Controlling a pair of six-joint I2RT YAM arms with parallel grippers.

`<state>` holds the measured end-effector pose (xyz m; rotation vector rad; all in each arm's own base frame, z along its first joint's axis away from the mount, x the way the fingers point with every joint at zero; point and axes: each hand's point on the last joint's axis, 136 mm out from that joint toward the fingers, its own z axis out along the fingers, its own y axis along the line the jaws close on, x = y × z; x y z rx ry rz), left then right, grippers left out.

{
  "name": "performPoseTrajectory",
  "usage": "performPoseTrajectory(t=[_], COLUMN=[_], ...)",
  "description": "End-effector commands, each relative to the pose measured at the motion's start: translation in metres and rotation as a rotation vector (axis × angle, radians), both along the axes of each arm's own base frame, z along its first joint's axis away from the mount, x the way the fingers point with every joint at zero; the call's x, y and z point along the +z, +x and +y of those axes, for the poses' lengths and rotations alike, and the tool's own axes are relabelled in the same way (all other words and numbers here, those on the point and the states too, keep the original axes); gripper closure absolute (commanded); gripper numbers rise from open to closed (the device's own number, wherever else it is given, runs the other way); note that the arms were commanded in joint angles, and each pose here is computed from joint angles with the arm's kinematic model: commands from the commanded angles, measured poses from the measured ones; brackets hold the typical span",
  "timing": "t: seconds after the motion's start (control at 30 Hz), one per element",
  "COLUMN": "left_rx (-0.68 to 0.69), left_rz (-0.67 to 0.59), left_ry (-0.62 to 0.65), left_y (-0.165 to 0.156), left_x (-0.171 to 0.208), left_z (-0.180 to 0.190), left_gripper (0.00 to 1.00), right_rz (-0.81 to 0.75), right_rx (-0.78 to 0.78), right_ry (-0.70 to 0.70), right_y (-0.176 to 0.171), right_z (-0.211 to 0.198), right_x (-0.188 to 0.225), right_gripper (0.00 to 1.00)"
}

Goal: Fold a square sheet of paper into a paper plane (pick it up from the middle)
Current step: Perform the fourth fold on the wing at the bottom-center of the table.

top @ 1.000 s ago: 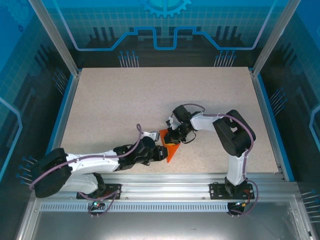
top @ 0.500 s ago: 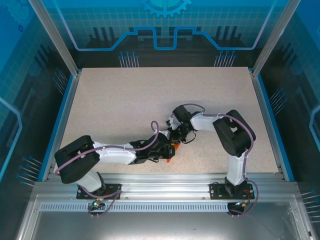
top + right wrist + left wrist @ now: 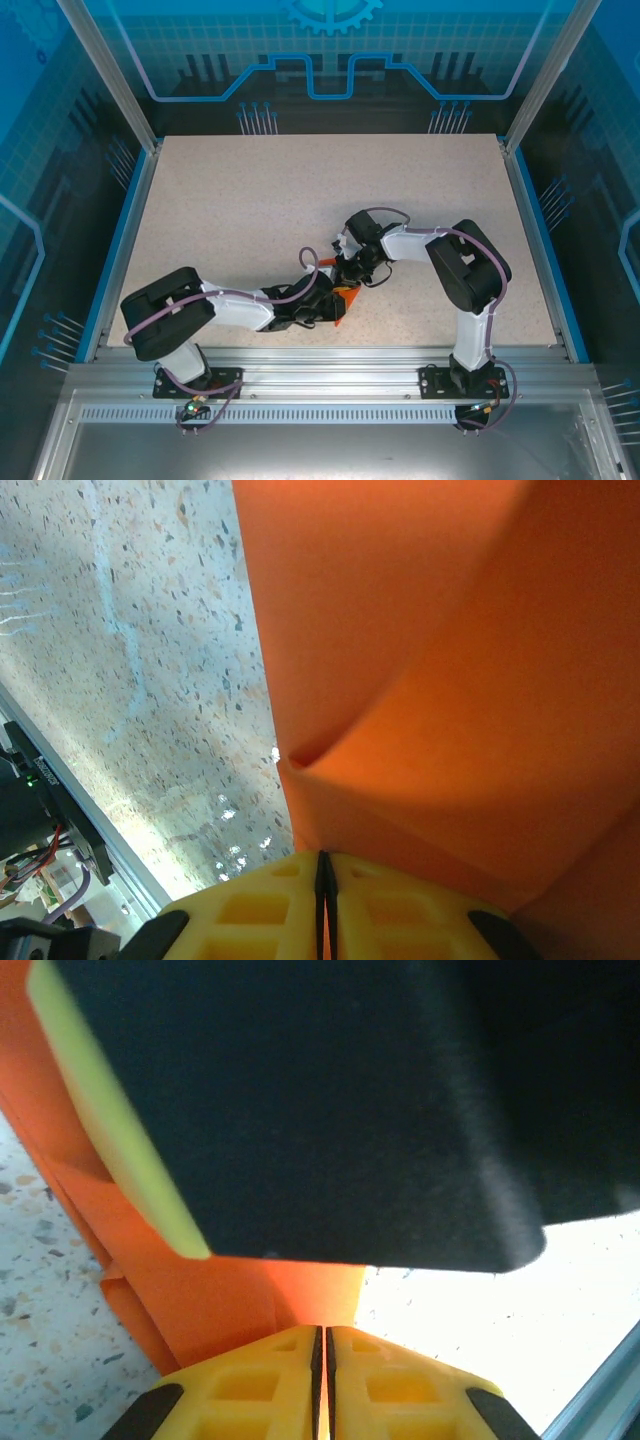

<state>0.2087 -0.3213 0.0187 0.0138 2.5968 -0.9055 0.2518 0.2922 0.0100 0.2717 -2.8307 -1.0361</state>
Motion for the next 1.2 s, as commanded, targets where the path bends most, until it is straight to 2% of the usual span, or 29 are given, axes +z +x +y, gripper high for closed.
performPoseTrajectory(t=[0.0, 0.17, 0.63, 1.17], left_rx=[-0.03, -0.044, -0.063, -0.076], left_rz=[0.098, 0.123, 0.068, 0.153], left_ry=[0.0, -0.015, -0.076, -0.088], left_y=[-0.02, -0.029, -0.03, -0.053], left_x=[-0.022, -0.028, 0.005, -0.028], left_z=[0.006, 0.005, 0.001, -0.008], left_gripper=[0.87, 0.87, 0.81, 0.82], right_rz=[0.018, 0.018, 0.017, 0.025], right_rx=[-0.014, -0.019, -0.019, -0.019], right_ry=[-0.083, -0.085, -0.091, -0.097], right_y=[-0.002, -0.001, -0.001, -0.002], right_z=[-0.015, -0.015, -0.016, -0.017], right_x=[-0.016, -0.016, -0.017, -0.02], right_gripper=[0.88, 0.88, 0.88, 0.88])
